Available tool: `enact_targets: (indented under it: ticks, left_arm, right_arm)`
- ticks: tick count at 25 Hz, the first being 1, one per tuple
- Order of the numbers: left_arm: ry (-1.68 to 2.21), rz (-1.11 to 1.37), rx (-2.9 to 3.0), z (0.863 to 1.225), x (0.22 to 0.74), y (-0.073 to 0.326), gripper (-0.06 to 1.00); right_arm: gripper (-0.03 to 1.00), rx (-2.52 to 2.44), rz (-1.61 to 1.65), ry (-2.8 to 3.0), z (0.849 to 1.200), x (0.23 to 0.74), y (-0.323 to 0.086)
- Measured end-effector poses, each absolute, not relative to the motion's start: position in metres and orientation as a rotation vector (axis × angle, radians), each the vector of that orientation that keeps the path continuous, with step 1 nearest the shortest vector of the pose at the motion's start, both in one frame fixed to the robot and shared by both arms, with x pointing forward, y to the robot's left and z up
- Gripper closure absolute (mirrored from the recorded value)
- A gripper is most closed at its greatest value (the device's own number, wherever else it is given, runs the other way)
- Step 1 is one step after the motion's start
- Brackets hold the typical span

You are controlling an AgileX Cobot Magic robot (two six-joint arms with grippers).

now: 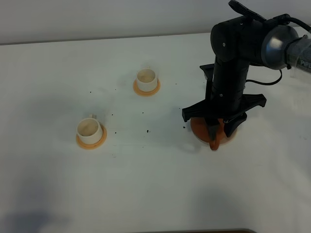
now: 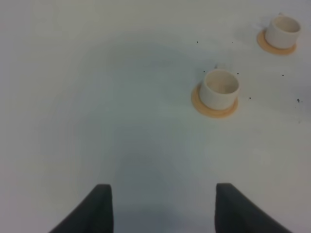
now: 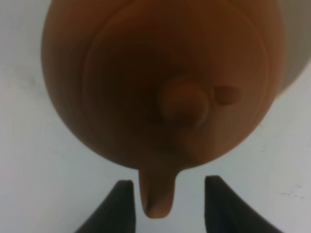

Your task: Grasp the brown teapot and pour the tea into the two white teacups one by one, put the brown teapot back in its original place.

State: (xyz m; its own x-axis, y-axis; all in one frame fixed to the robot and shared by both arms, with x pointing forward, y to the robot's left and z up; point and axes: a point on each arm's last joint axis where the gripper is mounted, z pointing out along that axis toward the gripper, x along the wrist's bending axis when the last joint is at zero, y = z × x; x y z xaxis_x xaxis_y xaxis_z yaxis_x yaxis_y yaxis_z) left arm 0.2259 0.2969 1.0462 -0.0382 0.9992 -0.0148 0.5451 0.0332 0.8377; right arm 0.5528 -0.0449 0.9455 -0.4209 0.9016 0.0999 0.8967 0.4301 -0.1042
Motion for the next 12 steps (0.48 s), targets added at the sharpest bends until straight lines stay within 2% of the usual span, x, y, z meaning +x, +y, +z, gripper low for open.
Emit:
enact_targets:
  ticks: [12]
  left_arm:
    - [1.659,0.884,1.584,1.0462,0.2259,0.2969,0.48]
  right_arm:
    - [0.64,-1.564,0.043,-2.545,0.9449,0.5522,-0.0438]
